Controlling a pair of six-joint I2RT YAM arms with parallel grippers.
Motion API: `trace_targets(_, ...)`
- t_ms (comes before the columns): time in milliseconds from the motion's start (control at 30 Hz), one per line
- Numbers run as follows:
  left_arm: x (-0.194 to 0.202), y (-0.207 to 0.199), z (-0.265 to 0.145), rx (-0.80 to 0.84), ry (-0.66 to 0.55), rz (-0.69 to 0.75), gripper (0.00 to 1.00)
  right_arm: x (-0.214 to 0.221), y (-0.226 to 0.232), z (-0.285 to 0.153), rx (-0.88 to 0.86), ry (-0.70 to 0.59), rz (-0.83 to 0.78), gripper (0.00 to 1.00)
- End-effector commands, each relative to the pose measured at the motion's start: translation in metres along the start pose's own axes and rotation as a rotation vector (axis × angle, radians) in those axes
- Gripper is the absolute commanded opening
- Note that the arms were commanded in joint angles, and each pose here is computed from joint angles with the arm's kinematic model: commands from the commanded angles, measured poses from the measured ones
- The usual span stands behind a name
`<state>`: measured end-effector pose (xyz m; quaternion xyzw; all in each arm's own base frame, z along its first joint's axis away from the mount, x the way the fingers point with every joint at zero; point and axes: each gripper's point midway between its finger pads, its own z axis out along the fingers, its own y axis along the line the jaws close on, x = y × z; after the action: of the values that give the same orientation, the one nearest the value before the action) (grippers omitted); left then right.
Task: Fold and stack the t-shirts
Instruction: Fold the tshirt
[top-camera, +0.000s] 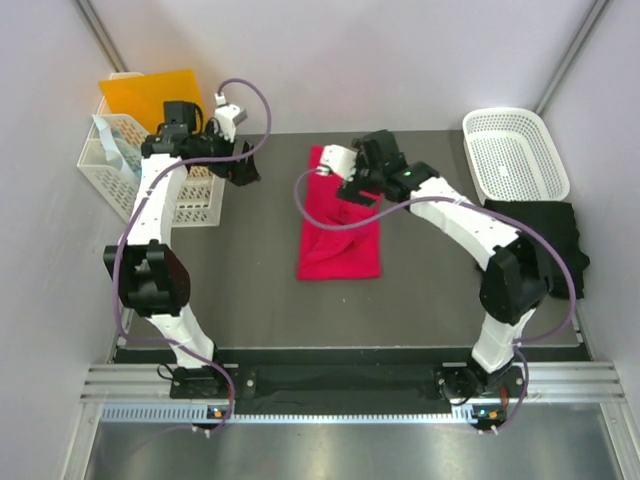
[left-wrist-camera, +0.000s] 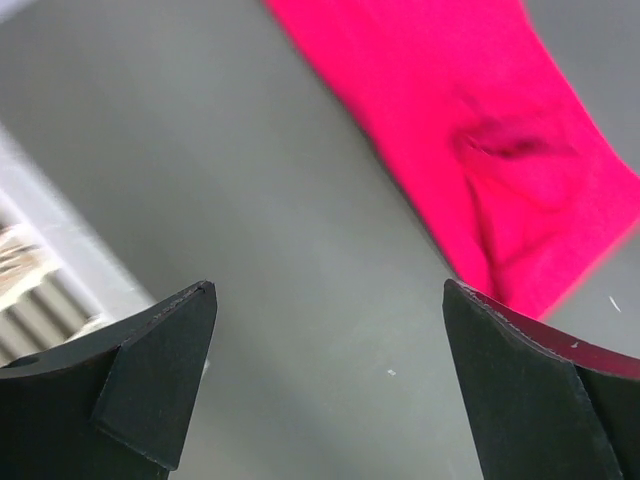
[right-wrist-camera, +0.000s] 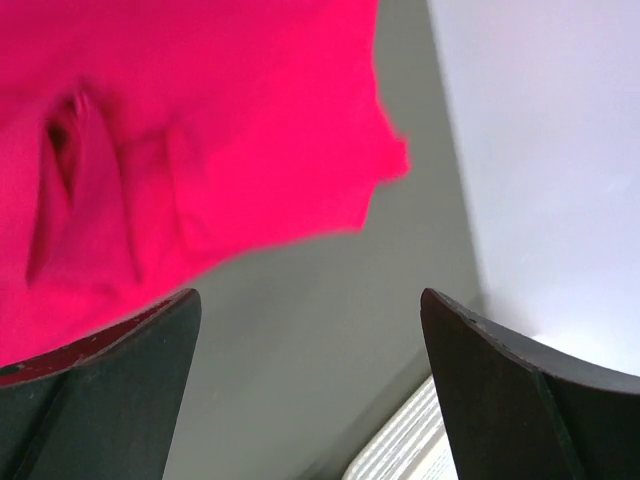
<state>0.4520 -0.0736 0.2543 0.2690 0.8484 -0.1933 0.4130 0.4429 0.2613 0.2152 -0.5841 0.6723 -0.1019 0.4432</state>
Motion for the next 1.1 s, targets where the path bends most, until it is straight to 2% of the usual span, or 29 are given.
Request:
trace_targets(0, 0.024, -0.057, 0.015, 0.265, 0.026, 0.123, 0.99, 0.064, 0.016, -0.036, -0.223, 0.11, 0.26, 0.9)
trace_targets(100, 0.05, -0.084, 0.039, 0.302, 0.081, 0.195, 0.98, 0.101, 0.013, -0.043, -0.289, 0.164, 0.381, 0.88)
trace_targets(133, 0.056, -0.107, 0.051, 0.324, 0.1, 0.24, 0.98, 0.121, 0.008, -0.043, -0.296, 0.184, 0.427, 0.88)
trace_targets(200, 0.075, -0.116, 0.068, 0.27, 0.14, 0.35, 0.98, 0.131, -0.001, -0.043, -0.297, 0.18, 0.474, 0.83)
trace_targets(233, 0.077, -0.136, 0.079, 0.275, 0.141, 0.406, 0.97, 0.142, -0.007, -0.043, -0.288, 0.19, 0.505, 0.83)
trace_targets(367, 0.089, -0.155, 0.104, 0.271, 0.155, 0.413, 0.98, 0.156, -0.022, -0.049, -0.261, 0.201, 0.512, 0.83)
trace_targets(433, 0.087, -0.149, 0.121, 0.221, 0.17, 0.404, 0.98, 0.161, -0.033, -0.052, -0.221, 0.197, 0.506, 0.83)
trace_targets(567, 0.074, -0.141, 0.146, 0.099, 0.171, 0.376, 0.91, 0.166, -0.05, -0.057, -0.162, 0.185, 0.531, 0.83)
trace_targets(700, 0.085, -0.141, 0.169, -0.003, 0.194, 0.438, 0.92, 0.167, -0.059, -0.063, -0.124, 0.18, 0.537, 0.84)
trace_targets(933, 0.088, -0.188, 0.179, 0.068, 0.193, 0.498, 0.91, 0.185, -0.072, -0.071, -0.072, 0.204, 0.556, 0.84)
trace_targets(1067, 0.08, -0.196, 0.177, 0.068, 0.185, 0.509, 0.92, 0.19, -0.07, -0.071, -0.068, 0.211, 0.558, 0.84)
